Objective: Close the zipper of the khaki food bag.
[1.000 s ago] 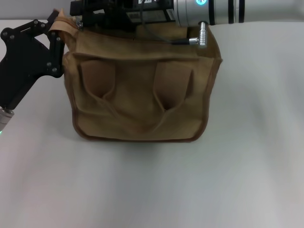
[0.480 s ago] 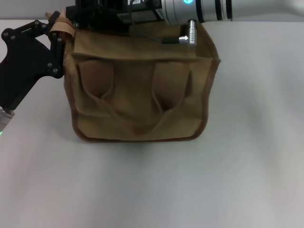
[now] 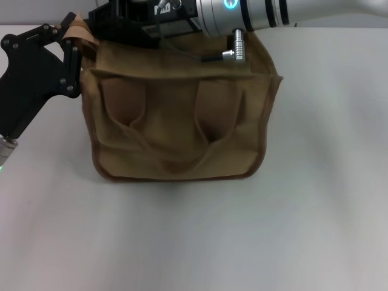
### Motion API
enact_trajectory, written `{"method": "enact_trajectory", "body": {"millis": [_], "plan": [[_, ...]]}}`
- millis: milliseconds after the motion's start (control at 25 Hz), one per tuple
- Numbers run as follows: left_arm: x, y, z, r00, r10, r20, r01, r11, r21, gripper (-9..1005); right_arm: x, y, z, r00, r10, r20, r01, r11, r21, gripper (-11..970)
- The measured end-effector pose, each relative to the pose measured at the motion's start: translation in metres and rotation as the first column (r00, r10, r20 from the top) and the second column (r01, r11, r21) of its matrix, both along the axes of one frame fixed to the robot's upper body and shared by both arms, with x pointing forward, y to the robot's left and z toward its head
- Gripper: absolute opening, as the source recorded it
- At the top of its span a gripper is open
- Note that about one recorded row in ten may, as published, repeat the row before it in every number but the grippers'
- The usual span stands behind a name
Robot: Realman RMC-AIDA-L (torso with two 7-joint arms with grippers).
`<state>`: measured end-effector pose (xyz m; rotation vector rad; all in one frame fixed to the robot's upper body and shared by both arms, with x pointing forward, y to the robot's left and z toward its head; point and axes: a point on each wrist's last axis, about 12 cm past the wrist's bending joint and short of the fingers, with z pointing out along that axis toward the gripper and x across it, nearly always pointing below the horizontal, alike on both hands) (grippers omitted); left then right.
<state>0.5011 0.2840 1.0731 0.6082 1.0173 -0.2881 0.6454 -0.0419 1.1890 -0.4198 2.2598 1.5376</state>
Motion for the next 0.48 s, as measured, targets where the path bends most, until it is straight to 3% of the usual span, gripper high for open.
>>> {"method": "enact_trajectory", "body": {"millis": [160,480], "plan": [[-0.0012,0.0003,0.0000,1.000,-0.002,0.003,0.002,1.000,-0.002,38,0.0005,0.0005,0.0017,1.000,0.002,0.009,-0.002,1.000,-0.002,274],[-0.0047,0.0016,-0.0013,1.000,0.000,0.001,0.000,1.000,-0.006,40,0.0002,-0.0008,0.0020,0.998,0.021,0.065,-0.020,1.000,-0.013,136]]}}
